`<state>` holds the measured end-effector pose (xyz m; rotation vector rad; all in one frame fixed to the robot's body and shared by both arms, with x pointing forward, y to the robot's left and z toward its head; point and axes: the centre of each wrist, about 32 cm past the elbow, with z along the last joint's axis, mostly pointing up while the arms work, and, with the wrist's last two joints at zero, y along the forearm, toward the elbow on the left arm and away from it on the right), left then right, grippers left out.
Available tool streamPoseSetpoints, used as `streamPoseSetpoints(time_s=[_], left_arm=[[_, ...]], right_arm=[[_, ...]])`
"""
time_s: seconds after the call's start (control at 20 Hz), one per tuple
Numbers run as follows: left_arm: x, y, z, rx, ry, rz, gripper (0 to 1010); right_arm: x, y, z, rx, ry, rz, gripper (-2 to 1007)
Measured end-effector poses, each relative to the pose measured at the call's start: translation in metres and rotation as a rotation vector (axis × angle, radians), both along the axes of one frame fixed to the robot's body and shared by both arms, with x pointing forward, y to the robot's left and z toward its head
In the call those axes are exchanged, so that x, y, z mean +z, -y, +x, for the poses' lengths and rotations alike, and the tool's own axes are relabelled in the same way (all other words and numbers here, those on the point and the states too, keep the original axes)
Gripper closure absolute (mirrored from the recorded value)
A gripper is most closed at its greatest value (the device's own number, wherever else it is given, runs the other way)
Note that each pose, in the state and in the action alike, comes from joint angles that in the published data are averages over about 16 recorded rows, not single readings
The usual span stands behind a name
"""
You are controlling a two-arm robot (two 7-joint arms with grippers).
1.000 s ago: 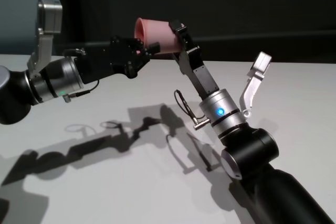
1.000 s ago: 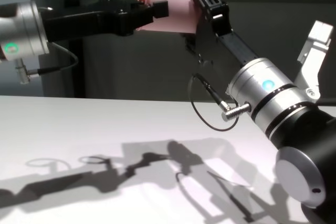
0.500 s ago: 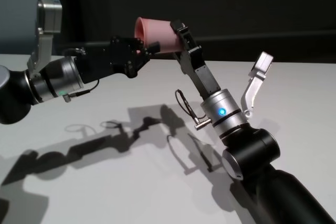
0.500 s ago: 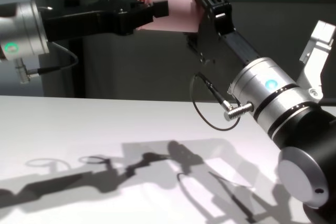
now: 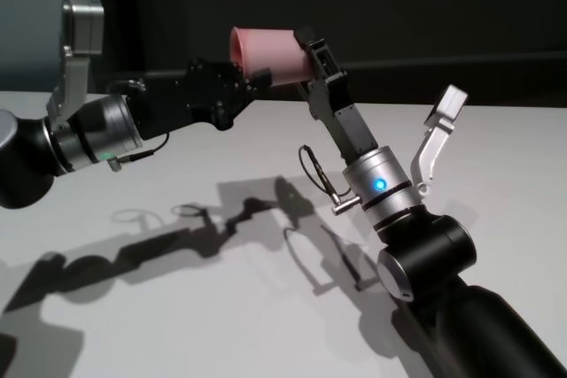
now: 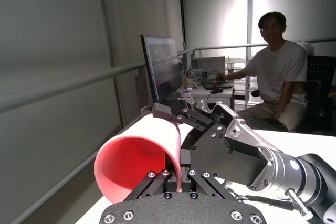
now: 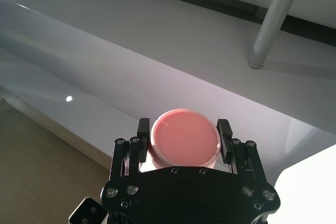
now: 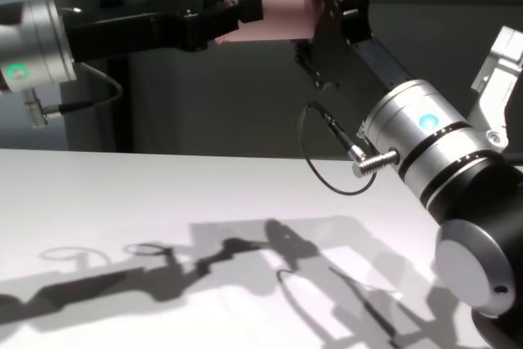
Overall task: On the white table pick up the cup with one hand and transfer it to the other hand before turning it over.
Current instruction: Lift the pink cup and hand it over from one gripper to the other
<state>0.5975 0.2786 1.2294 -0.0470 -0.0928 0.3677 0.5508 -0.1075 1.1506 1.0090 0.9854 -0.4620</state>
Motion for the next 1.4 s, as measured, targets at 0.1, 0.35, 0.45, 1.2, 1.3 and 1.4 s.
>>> streamPoseSetpoints(time_s=[0.1,0.35,0.45,1.2,1.3,1.4], left_arm=[[0.0000,0.0000,0.0000,0.000,0.000,0.000,964],[0.0001,0.0000,0.0000,0.000,0.000,0.000,964],[0.0000,0.0000,0.0000,0.000,0.000,0.000,964],[-0.0003,-0.0002,0.0000,0.000,-0.002,0.002,960],[-0.0004,-0.0002,0.0000,0.001,-0.002,0.002,949],[-0.0004,-0.0002,0.0000,0.001,-0.002,0.003,928]], right_arm=[[0.0006,0.0002,-0.0002,0.001,0.001,0.005,246],[0.0012,0.0003,-0.0005,0.002,0.001,0.015,261],[0.0012,0.0004,-0.0006,0.002,0.002,0.016,264],[-0.0004,0.0001,-0.0014,0.001,0.005,0.011,267],[-0.0005,-0.0001,-0.0016,0.001,0.005,0.010,267],[-0.0006,-0.0002,-0.0019,0.001,0.006,0.009,267]])
